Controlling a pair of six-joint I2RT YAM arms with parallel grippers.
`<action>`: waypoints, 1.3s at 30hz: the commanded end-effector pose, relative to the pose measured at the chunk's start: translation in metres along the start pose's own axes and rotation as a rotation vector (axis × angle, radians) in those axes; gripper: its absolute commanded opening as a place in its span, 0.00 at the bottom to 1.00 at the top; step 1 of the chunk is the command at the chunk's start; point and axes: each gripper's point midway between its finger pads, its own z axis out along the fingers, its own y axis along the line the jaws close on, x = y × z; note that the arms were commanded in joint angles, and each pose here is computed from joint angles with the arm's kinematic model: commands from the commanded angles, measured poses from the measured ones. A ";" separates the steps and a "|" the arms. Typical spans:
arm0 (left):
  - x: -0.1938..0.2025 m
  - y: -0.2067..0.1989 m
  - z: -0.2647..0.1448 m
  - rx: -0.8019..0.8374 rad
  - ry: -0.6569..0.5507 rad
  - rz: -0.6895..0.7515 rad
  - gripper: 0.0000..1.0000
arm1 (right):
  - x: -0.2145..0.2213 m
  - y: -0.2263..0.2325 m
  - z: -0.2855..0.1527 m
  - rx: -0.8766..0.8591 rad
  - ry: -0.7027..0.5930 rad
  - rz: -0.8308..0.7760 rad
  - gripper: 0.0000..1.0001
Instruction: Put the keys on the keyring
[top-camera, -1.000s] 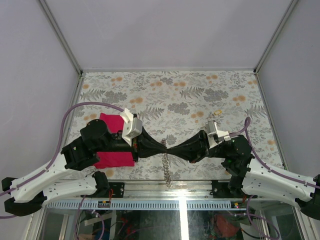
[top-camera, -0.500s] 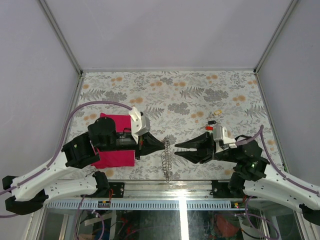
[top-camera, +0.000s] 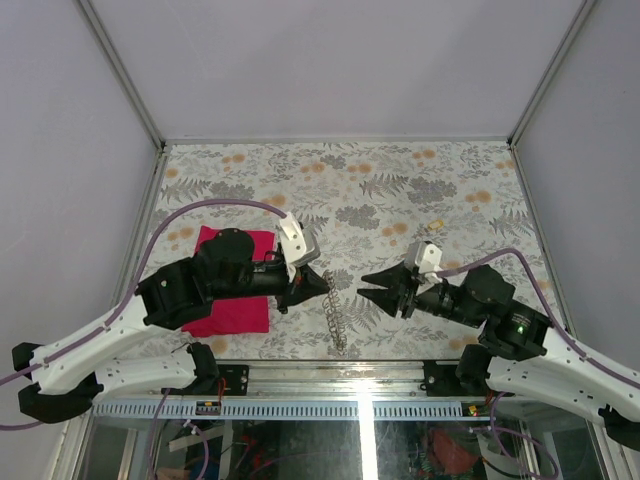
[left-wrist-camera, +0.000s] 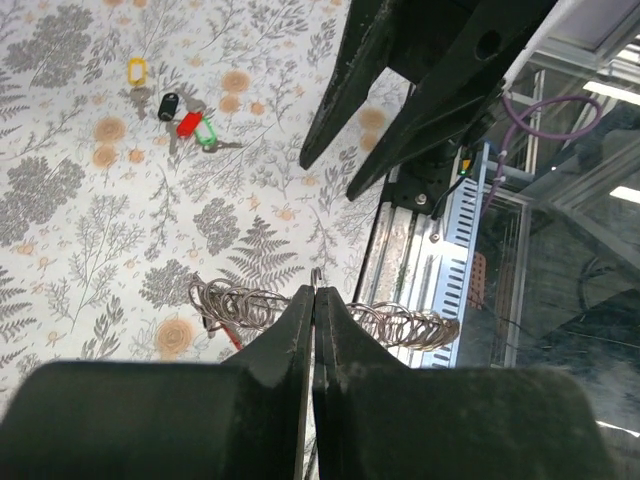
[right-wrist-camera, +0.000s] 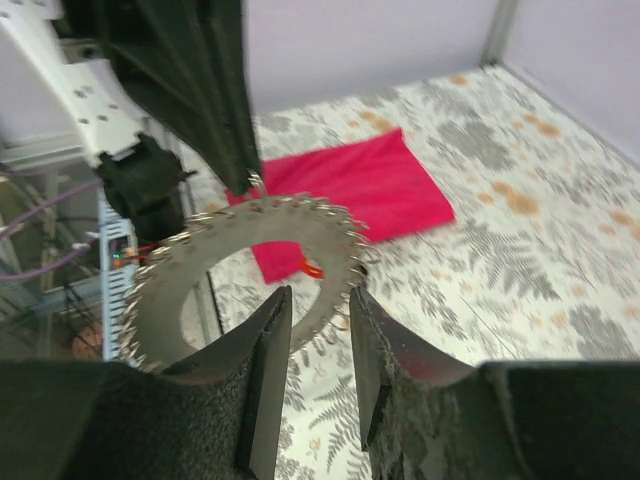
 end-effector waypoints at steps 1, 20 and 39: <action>-0.018 0.010 -0.004 -0.066 -0.047 0.031 0.00 | 0.007 -0.034 -0.006 0.209 0.115 0.037 0.36; -0.014 -0.024 0.003 0.151 -0.056 0.068 0.00 | -0.036 0.042 0.025 -0.276 -0.080 -0.049 0.45; -0.019 -0.035 -0.003 0.210 -0.067 0.087 0.00 | -0.027 0.052 0.034 -0.352 -0.048 -0.029 0.21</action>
